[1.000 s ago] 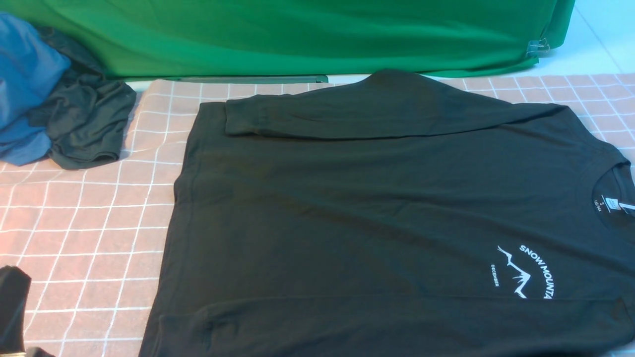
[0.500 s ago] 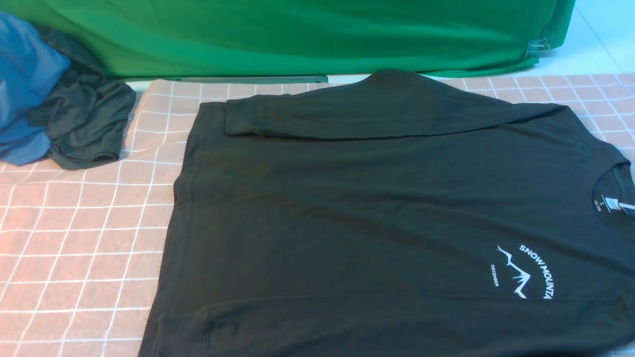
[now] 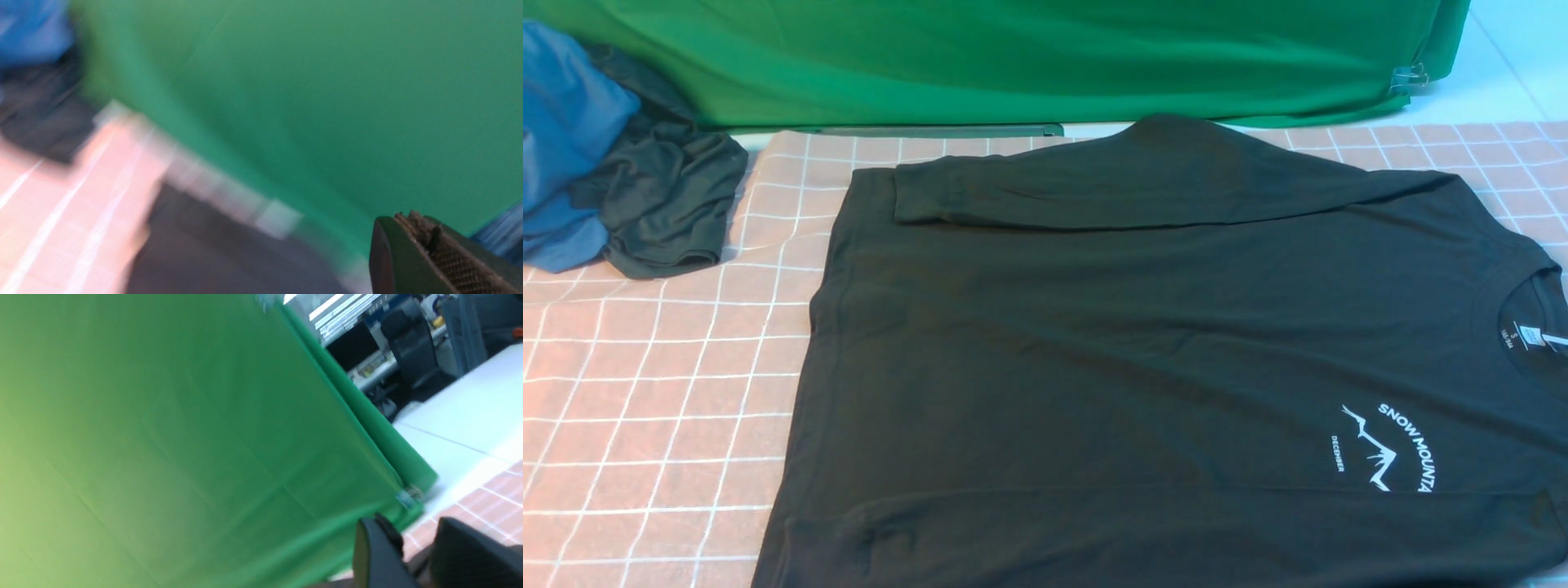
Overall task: Fold a long-sleeved shirt over a pink coffee tablecloth.
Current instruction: 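Grasp the left edge of the dark T-shirt lying flat on the table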
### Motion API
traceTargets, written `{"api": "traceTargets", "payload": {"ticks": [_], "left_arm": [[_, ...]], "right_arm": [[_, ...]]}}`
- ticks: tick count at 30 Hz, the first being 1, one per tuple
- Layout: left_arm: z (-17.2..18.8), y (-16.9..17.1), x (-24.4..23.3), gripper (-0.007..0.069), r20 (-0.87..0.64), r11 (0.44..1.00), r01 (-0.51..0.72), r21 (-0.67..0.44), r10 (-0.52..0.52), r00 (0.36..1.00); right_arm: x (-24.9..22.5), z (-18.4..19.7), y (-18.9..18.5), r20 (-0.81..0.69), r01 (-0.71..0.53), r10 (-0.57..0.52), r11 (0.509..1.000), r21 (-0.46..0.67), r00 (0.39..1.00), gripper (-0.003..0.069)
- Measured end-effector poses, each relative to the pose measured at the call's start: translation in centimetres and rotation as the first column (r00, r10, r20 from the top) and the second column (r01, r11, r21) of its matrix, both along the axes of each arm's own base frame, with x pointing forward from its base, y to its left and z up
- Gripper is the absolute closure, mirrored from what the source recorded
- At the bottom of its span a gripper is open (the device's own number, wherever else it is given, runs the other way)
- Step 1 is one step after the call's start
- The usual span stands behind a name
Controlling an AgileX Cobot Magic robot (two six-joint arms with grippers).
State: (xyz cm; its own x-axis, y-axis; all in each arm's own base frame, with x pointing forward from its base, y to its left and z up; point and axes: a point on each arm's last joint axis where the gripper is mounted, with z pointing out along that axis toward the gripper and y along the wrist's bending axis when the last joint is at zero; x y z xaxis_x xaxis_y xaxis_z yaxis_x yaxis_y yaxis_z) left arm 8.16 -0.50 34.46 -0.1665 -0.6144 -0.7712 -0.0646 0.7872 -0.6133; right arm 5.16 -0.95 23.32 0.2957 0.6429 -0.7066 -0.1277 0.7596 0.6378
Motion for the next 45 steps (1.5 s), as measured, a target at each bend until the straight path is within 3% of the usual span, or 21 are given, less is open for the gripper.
{"api": "traceTargets", "payload": {"ticks": [1, 3, 4, 5, 9, 12, 13, 14, 15, 16, 17, 18, 19, 21, 25, 30, 37, 40, 45], "left_arm": [[-0.3, -0.2, 1.6, 0.0612, -0.183, 0.996, 0.055, 0.067, -0.042, 0.982], [-0.8, -0.3, 2.8, 0.0612, -0.308, 0.990, 0.104, 0.093, -0.070, 0.949], [-2.1, -0.5, 4.7, 0.0612, -0.479, 0.978, 0.182, 0.101, -0.112, 0.871], [-3.0, -0.6, 5.6, 0.0612, -0.550, 0.971, 0.218, 0.096, -0.131, 0.825], [-7.4, -1.2, 9.1, 0.0613, -0.767, 0.947, 0.322, 0.005, -0.203, 0.608], [-9.4, -2.5, 10.4, 0.0613, -0.833, 0.919, 0.395, -0.021, -0.235, 0.501], [-10.0, -3.4, 10.6, 0.0613, -0.849, 0.903, 0.430, -0.019, -0.241, 0.469], [-10.2, -3.5, 10.7, 0.0613, -0.855, 0.902, 0.432, -0.015, -0.236, 0.462], [-10.8, -4.5, 10.8, 0.0613, -0.875, 0.888, 0.460, 0.004, -0.220, 0.431], [-11.3, -5.3, 10.8, 0.0613, -0.891, 0.877, 0.480, 0.027, -0.197, 0.410], [-11.3, -5.4, 10.8, 0.0613, -0.891, 0.873, 0.487, 0.027, -0.200, 0.408], [-11.8, -6.2, 10.8, 0.0613, -0.907, 0.859, 0.507, 0.063, -0.162, 0.388], [-12.0, -6.4, 10.8, 0.0613, -0.911, 0.857, 0.510, 0.072, -0.152, 0.384], [-12.7, -7.0, 11.0, 0.0613, -0.923, 0.849, 0.517, 0.111, -0.106, 0.371], [-13.8, -7.1, 11.7, 0.0590, -0.932, 0.826, 0.540, 0.160, -0.054, 0.357], [-14.6, -7.1, 12.7, 0.0461, -0.918, 0.808, 0.549, 0.216, -0.023, 0.395], [-16.3, -7.7, 14.0, 0.0202, -0.912, 0.808, 0.550, 0.214, -0.037, 0.409], [-16.9, -7.7, 14.3, 0.0145, -0.919, 0.807, 0.550, 0.214, -0.024, 0.393], [-17.8, -7.8, 14.6, 0.0126, -0.927, 0.801, 0.558, 0.216, -0.011, 0.375]], "right_arm": [[-0.2, 0.9, 0.2, 0.000, -0.032, 0.032, 0.999, 0.007, 0.999, 0.0468], [-0.3, 1.8, 0.6, -0.019, -0.074, 0.073, 0.997, -0.010, 0.997, 0.0496], [-0.8, 3.9, 1.1, -0.048, -0.128, 0.125, 0.989, -0.074, 0.991, 0.0550], [-1.0, 5.4, 1.3, -0.064, -0.151, 0.145, 0.981, -0.120, 0.987, 0.0586], [0.0, 10.1, 2.6, -0.248, -0.292, 0.224, 0.912, -0.287, 0.942, 0.0623], [1.9, 11.6, 3.7, -0.452, -0.448, 0.283, 0.836, -0.316, 0.846, 0.0623], [3.0, 11.9, 4.2, -0.542, -0.515, 0.294, 0.796, -0.317, 0.788, 0.0623], [3.2, 12.0, 4.3, -0.546, -0.519, 0.295, 0.795, -0.315, 0.784, 0.0623], [4.8, 11.7, 5.0, -0.656, -0.604, 0.297, 0.737, -0.305, 0.694, 0.0623], [5.7, 11.5, 5.5, -0.707, -0.647, 0.296, 0.704, -0.292, 0.642, 0.0623], [5.9, 11.5, 5.5, -0.719, -0.659, 0.295, 0.693, -0.293, 0.630, 0.0623], [7.3, 10.8, 6.2, -0.779, -0.713, 0.289, 0.647, -0.269, 0.556, 0.0623], [7.6, 10.5, 6.4, -0.794, -0.727, 0.289, 0.637, -0.258, 0.535, 0.0623], [9.1, 9.2, 7.4, -0.853, -0.789, 0.291, 0.579, -0.203, 0.434, 0.0623], [10.0, 7.9, 8.9, -0.890, -0.849, 0.301, 0.505, -0.155, 0.342, 0.0622], [10.1, 8.0, 10.2, -0.870, -0.867, 0.335, 0.463, -0.184, 0.363, 0.0620], [10.1, 8.5, 11.1, -0.830, -0.863, 0.372, 0.448, -0.232, 0.416, 0.0620], [10.1, 8.6, 11.1, -0.828, -0.862, 0.372, 0.449, -0.234, 0.419, 0.0618], [10.1, 8.6, 11.2, -0.827, -0.863, 0.374, 0.447, -0.235, 0.419, 0.0617]]}}
